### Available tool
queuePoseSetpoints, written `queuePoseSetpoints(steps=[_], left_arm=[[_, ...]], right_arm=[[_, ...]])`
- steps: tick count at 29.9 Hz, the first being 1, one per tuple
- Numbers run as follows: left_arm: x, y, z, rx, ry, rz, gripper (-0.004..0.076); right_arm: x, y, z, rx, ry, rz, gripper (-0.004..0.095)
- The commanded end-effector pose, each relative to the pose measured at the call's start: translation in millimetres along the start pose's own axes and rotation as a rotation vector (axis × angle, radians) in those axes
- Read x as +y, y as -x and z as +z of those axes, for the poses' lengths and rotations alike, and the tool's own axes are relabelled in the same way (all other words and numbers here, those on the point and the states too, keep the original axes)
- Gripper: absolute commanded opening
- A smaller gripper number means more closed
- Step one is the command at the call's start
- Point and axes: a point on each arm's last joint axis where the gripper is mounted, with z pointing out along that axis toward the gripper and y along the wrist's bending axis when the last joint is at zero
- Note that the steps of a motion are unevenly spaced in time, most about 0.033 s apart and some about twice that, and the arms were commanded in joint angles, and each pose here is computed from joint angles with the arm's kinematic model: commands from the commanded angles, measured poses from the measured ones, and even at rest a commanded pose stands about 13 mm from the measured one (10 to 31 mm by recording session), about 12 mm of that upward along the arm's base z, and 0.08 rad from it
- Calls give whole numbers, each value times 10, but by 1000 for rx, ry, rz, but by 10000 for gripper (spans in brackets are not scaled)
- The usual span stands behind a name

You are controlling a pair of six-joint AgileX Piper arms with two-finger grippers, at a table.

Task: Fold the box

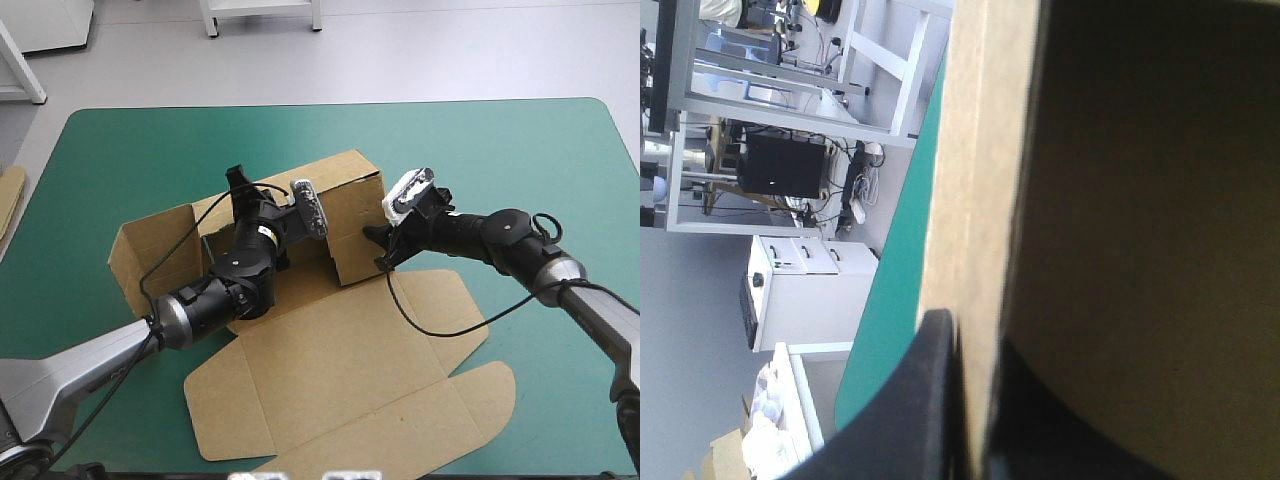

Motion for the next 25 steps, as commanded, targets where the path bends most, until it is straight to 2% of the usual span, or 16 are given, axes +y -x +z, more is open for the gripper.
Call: queuePoseSetpoints(steps=[1,6,16,21,25], left_arm=[[166,33,-98,-19,42,-110,-8],[176,49,-103,-29,38,-117,-8],[177,53,-103,-34,39,-135,-8],[176,53,-103,-34,37,-137,-8],[176,49,-103,-30,38,-138,-8]], right_arm=[[-11,149,-103,-54,-29,-7,496],[-55,170,-100,-79,-79,31,496],[-66,191,-100,-99,-100,43,496],[47,212,-24,-94,-87,16,496],[100,201,72,-78,-117,-16,495]])
